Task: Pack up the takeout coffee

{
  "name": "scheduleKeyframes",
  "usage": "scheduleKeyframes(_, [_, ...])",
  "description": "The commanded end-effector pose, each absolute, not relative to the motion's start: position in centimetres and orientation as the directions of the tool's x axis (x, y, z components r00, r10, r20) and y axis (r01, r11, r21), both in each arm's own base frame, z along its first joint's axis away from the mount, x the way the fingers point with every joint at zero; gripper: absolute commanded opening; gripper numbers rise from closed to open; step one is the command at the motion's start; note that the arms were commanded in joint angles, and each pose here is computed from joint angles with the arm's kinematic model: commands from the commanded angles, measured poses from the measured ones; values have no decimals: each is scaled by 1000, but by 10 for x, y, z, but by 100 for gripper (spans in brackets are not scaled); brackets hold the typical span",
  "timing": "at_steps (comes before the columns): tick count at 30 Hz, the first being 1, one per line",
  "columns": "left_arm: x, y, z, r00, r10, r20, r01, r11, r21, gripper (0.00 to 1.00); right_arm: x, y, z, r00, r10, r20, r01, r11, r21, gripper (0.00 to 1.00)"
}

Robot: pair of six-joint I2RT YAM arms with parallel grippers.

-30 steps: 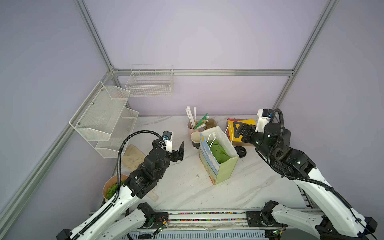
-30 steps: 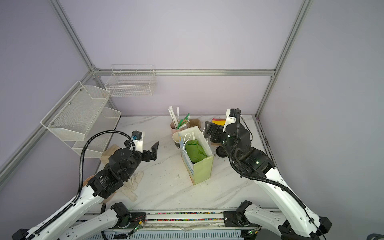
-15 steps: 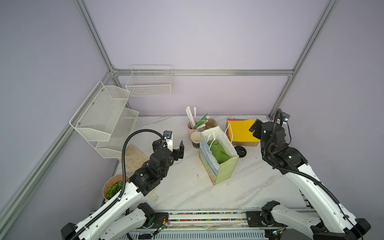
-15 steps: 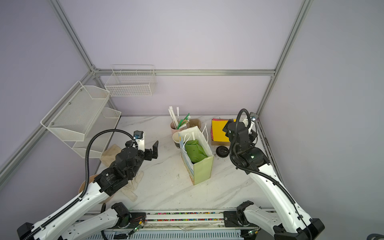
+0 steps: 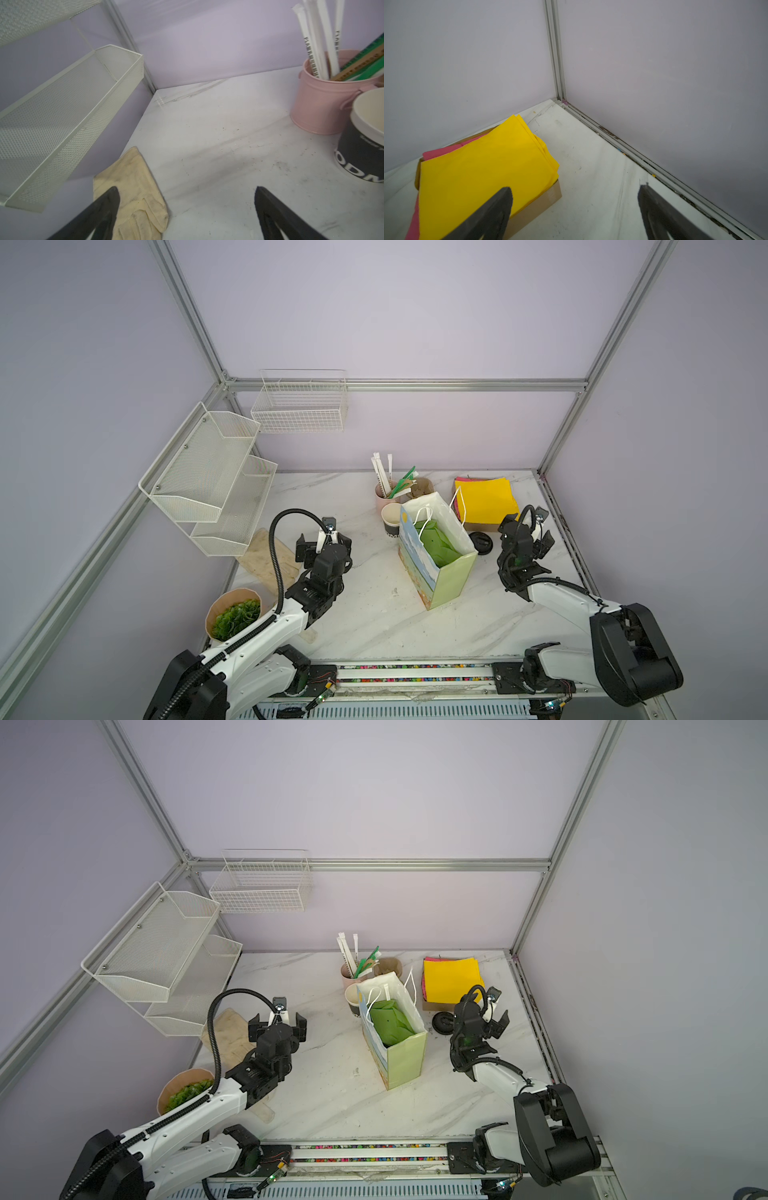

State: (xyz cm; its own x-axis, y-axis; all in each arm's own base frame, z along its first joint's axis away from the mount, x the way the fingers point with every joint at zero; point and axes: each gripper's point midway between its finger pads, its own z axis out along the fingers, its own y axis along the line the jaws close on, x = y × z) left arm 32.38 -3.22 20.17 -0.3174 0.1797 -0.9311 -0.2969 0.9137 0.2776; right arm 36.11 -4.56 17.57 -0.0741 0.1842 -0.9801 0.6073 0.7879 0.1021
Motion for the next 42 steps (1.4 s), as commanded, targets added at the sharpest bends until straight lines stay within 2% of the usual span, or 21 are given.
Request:
scheduleKeyframes(1, [331,-20,210,-242,126,-962,-357,910,210,100,377,-39,204,139,226,-964,496,827,266,97])
scheduleKeyframes(5, [340,5,191,-270,72,-960,-424,886,185,100,393,-34,175,68,169,-983,486,855,181,97])
scheduleKeyframes(10, [350,32,173,-245,18,-969,-454,881,131,100,393,-38,168,142,125,-982,427,887,175,97])
scheduleKeyframes(13, [353,51,160,-204,-60,-977,-494,868,50,100,420,-15,141,-4,123,-992,300,947,117,97])
scheduleKeyframes(15, [358,59,152,-203,-82,-976,-501,865,31,100,419,-14,151,77,74,-994,285,954,93,97])
scheduleKeyframes(16, [360,62,149,-203,-80,-976,-508,861,35,100,430,-13,137,-26,119,-993,298,949,106,97])
scheduleKeyframes(17, [364,64,148,-200,-74,-977,-508,860,39,100,430,-14,131,-41,124,-991,300,948,106,97])
scheduleKeyframes(18, [368,65,147,-215,-58,-975,-499,865,59,100,426,-16,141,24,80,-997,297,951,83,97])
scheduleKeyframes(20, [374,64,147,-216,-32,-976,-476,876,76,100,428,-15,135,-27,120,-992,300,948,107,97])
scheduleKeyframes(22, [376,70,135,-219,-55,-974,-488,871,61,100,425,-16,143,23,78,-997,300,951,82,97])
scheduleKeyframes(23, [377,73,133,-215,-60,-975,-495,867,56,100,426,-17,141,2,82,-997,308,948,79,97])
scheduleKeyframes(27, [391,54,111,-281,-32,-959,-337,939,67,100,426,-17,140,2,82,-997,308,948,79,97])
scheduleKeyframes(42, [393,54,116,-239,-13,-971,-337,939,70,100,427,-15,139,-5,84,-996,301,950,79,97])
